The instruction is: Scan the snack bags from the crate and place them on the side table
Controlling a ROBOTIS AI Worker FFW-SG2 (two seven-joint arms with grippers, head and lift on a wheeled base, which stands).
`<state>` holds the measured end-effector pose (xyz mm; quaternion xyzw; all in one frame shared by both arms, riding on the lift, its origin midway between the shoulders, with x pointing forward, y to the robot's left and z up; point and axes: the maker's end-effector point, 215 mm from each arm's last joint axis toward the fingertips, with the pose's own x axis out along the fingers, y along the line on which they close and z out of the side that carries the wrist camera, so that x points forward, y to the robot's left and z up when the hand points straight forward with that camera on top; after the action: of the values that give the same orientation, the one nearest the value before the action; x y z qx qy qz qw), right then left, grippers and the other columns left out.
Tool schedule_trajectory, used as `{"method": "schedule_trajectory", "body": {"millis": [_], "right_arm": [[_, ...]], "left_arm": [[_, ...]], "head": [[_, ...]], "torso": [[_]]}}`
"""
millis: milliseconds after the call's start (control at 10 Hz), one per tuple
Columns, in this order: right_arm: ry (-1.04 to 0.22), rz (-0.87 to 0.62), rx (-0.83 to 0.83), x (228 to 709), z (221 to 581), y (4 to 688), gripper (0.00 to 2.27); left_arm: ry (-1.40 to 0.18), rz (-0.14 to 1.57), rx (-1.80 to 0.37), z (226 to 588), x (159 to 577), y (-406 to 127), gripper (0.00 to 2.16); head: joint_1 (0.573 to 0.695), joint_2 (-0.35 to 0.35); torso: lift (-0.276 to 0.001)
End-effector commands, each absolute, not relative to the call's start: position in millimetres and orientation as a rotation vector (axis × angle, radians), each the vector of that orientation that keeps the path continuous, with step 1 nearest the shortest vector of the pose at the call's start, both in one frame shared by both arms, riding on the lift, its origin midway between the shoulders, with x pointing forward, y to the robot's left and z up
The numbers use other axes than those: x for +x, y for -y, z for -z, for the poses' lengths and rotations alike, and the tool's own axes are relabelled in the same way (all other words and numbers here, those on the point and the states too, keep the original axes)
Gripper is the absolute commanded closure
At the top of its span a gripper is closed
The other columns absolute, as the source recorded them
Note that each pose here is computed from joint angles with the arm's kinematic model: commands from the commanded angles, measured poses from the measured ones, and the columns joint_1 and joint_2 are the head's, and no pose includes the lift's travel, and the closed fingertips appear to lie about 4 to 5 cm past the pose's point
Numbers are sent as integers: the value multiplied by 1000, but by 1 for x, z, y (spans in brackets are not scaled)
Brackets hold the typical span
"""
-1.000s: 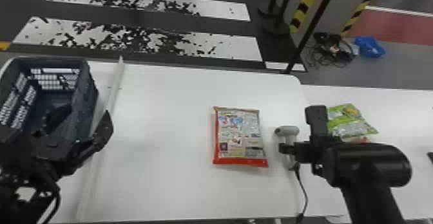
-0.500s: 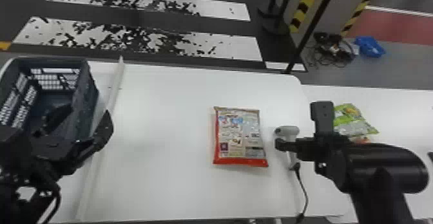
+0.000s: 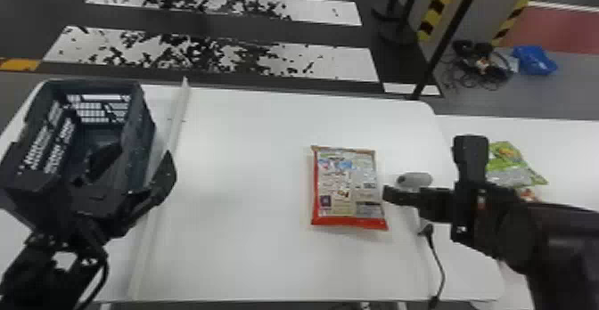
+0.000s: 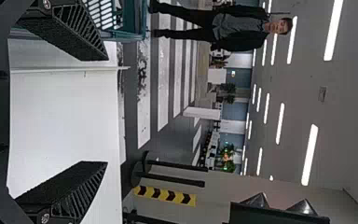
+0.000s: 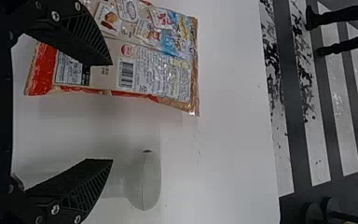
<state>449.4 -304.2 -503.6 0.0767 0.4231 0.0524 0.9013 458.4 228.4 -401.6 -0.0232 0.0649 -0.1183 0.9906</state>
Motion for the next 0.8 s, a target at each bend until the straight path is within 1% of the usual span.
{"method": "schedule_trajectory", "body": {"millis": [0,400,700], "right_arm": [[-877,-137,202,447,503,294,167],[-945,-215,266,437,532,266,134],[-971,-284,354,439,543,245,120]], "left_arm": [[-130,237,-47,402,458,-228,76],[-131,239,-46,402,457,-228,76],[-136,237,-46,405,457,-229,76]], "head": [[695,-98],[695,-62],[695,-33]], "torso": [[-50],[-50],[-50]]}}
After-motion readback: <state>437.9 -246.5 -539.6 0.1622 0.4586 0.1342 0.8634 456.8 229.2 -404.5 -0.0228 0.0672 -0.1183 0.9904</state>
